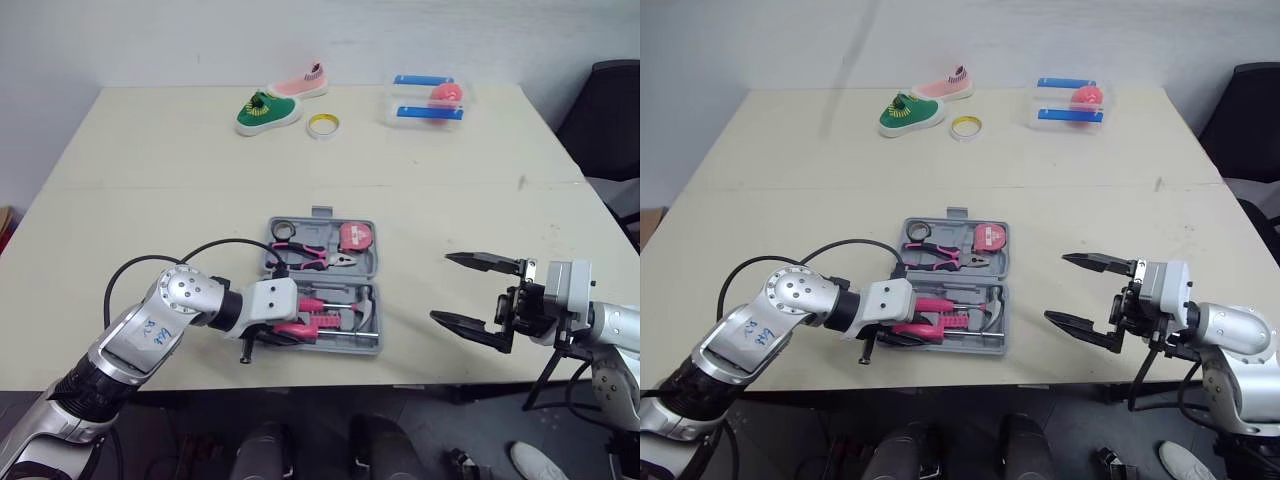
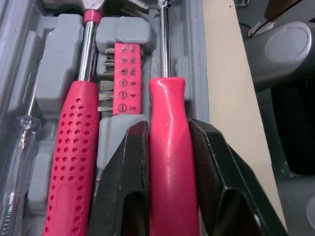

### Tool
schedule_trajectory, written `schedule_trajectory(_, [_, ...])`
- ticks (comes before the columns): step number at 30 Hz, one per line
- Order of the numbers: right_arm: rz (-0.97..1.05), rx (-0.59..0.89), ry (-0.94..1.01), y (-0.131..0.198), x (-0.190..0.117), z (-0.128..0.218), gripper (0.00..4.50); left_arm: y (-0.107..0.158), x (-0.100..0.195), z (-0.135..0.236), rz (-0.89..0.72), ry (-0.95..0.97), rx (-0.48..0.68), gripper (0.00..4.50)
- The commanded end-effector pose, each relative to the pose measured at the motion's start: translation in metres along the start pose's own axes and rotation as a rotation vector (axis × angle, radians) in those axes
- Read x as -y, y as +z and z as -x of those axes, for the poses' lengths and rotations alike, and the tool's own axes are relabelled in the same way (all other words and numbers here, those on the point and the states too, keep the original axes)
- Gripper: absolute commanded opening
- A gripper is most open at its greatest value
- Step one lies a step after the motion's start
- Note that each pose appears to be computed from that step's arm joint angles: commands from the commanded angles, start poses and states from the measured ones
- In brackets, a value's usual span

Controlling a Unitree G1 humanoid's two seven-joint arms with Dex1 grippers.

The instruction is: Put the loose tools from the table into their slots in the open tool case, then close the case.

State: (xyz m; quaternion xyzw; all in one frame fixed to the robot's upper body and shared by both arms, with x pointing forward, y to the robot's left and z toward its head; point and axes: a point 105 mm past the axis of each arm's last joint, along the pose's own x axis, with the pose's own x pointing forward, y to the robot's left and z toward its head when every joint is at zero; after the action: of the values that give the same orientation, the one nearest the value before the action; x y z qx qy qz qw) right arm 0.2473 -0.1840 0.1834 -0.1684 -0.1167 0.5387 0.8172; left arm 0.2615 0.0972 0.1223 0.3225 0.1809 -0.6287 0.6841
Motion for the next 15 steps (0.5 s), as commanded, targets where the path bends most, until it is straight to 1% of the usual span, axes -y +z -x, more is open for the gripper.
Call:
schedule_trajectory(1, [0.022, 0.015, 0.007, 0.009, 0.0, -0.004, 4.5, 0.017, 0.003, 0.001, -0.059, -0.001, 0.063, 2.39])
schedule_trajectory(4, [0.018, 0.013, 0.003, 0.007, 0.001, -0.004, 4.5, 0.032, 0.002, 0.011, -0.124, -0.001, 0.133, 3.69])
schedule_trajectory(8, [0.014, 0.01, 0.002, 0.006, 0.002, -0.003, 4.5, 0.045, -0.001, 0.023, -0.131, 0.006, 0.26, 3.69])
schedule_trajectory(10, [0.011, 0.009, -0.01, 0.003, 0.003, -0.001, 4.5, 0.048, -0.003, 0.026, -0.131, 0.017, 0.36, 3.69])
schedule_trajectory(12, [0.005, 0.007, -0.017, 0.0, 0.003, 0.0, 4.5, 0.047, -0.002, 0.026, -0.118, 0.019, 0.429, 3.15])
schedule_trajectory(14, [-0.002, 0.003, -0.017, -0.004, 0.002, 0.002, 4.5, 0.031, -0.006, 0.017, -0.139, 0.049, 0.349, 2.48])
schedule_trajectory(15, [-0.005, -0.002, -0.022, -0.007, 0.001, 0.004, 4.5, 0.029, -0.007, 0.014, -0.126, 0.055, 0.357, 1.94])
